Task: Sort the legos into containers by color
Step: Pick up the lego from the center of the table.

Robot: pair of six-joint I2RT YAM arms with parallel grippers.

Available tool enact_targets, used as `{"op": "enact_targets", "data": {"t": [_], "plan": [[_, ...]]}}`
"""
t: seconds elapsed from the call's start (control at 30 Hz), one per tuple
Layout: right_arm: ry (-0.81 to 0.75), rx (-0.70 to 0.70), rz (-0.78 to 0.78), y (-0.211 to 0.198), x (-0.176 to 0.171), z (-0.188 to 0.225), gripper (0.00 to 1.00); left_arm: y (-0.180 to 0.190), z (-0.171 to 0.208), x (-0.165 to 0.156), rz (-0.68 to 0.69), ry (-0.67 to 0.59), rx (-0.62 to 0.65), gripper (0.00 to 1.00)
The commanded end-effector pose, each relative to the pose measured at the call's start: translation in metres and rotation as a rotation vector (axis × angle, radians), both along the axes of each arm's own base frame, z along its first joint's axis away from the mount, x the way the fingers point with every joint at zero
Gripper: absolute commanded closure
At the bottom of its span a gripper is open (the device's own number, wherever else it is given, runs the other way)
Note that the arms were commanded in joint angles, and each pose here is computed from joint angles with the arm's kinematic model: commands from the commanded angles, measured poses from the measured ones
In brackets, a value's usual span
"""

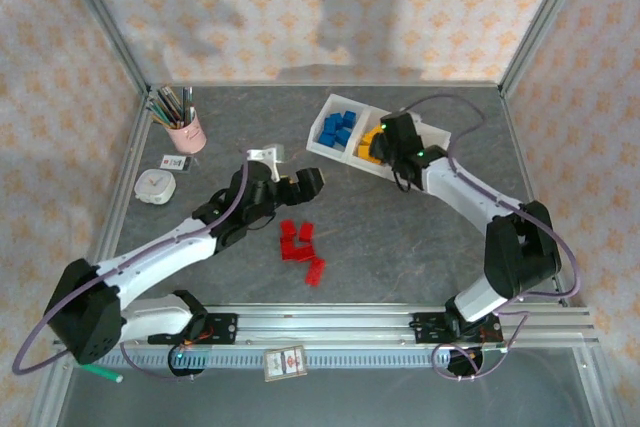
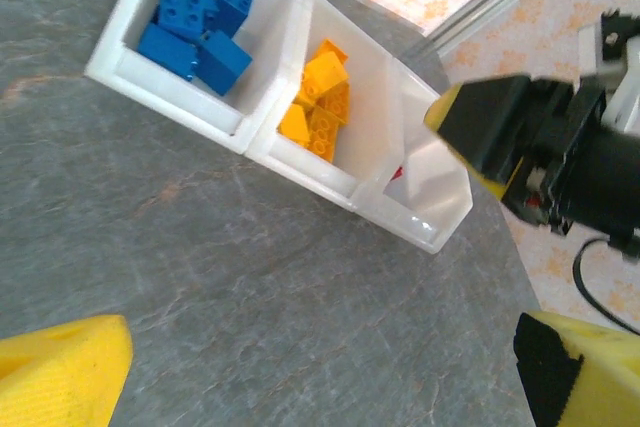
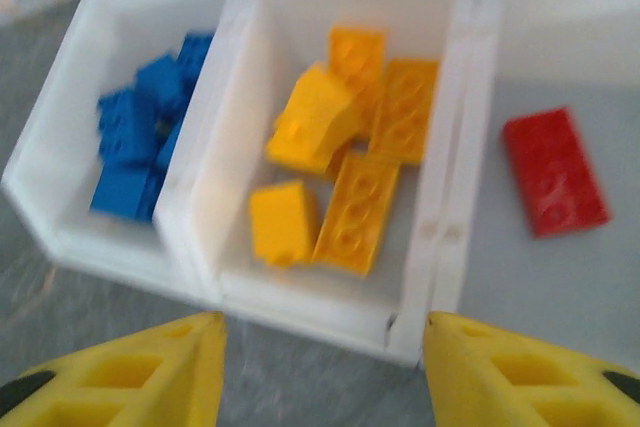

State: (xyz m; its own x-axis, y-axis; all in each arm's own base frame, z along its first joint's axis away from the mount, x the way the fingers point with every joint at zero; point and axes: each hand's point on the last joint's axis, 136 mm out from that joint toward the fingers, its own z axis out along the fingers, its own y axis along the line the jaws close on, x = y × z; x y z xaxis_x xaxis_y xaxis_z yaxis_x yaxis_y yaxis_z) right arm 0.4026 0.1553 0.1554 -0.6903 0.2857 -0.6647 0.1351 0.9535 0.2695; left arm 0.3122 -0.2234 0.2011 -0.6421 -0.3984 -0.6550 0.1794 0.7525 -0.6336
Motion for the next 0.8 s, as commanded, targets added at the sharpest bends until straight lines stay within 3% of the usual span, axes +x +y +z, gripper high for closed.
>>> {"op": "enact_targets", "data": {"t": [0.0, 0.43, 0.77], "plan": [[0.028, -0.007, 0.099, 0.026, -0.029, -0.003, 0.44, 0.031, -0.019, -0.01, 0.078, 0.028, 0.08, 0.01], [0.13, -0.031, 0.449, 0.132, -0.123, -0.046, 0.35, 0.099, -0.043, -0.053, 0.258, 0.08, 0.109, 0.01], [0.209, -0.014, 0.44, 0.18, -0.144, -0.081, 0.29, 0.115, -0.045, -0.063, 0.322, 0.078, 0.073, 0.01]]}}
